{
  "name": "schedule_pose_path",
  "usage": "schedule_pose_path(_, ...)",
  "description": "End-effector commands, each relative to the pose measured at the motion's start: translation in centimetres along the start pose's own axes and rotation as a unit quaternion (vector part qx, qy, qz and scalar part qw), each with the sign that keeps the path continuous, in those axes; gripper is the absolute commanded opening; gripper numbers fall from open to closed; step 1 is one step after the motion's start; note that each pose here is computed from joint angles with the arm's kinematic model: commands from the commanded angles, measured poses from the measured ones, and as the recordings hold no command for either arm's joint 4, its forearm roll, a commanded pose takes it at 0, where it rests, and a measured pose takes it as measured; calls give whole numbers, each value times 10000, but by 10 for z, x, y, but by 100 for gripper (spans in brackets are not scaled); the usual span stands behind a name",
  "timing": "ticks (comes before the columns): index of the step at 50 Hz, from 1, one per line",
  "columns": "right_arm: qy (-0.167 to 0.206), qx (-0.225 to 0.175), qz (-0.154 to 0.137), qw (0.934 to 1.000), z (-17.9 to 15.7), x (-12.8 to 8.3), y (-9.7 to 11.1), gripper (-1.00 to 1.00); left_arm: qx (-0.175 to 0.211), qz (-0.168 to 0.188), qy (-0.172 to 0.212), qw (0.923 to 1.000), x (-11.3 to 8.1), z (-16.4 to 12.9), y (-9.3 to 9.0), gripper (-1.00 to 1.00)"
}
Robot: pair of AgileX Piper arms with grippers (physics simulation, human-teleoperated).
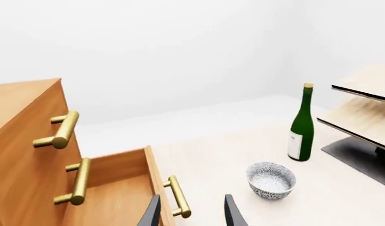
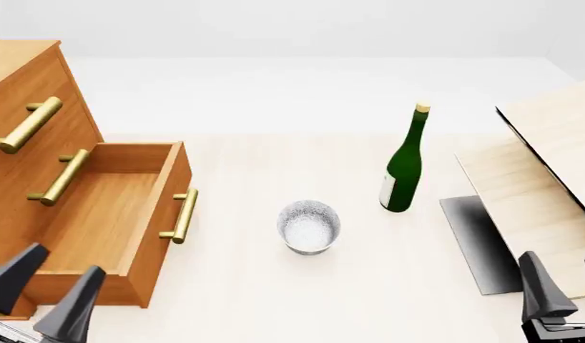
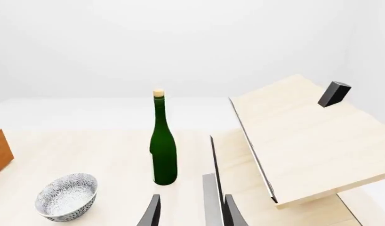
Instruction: Put the bowl in the bottom drawer of the cabinet.
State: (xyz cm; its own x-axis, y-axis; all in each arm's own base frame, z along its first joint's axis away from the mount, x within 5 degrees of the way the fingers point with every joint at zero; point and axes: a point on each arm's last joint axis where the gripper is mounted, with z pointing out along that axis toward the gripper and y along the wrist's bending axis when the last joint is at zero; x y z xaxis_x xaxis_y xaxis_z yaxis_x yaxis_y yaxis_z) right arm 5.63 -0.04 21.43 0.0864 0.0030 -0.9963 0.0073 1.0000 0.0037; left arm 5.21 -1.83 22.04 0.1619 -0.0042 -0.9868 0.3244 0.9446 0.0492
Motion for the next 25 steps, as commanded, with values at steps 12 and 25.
schedule_pose_path(12, 0, 1, 0, 10000, 0, 0, 0, 100, 1211, -43, -144, 9925, -42, -5, -9, 100)
schedule_pose_path(25, 0, 1, 0, 10000, 0, 0, 0, 100, 1409, -329, -180, 9893, -58, -1, -11, 100)
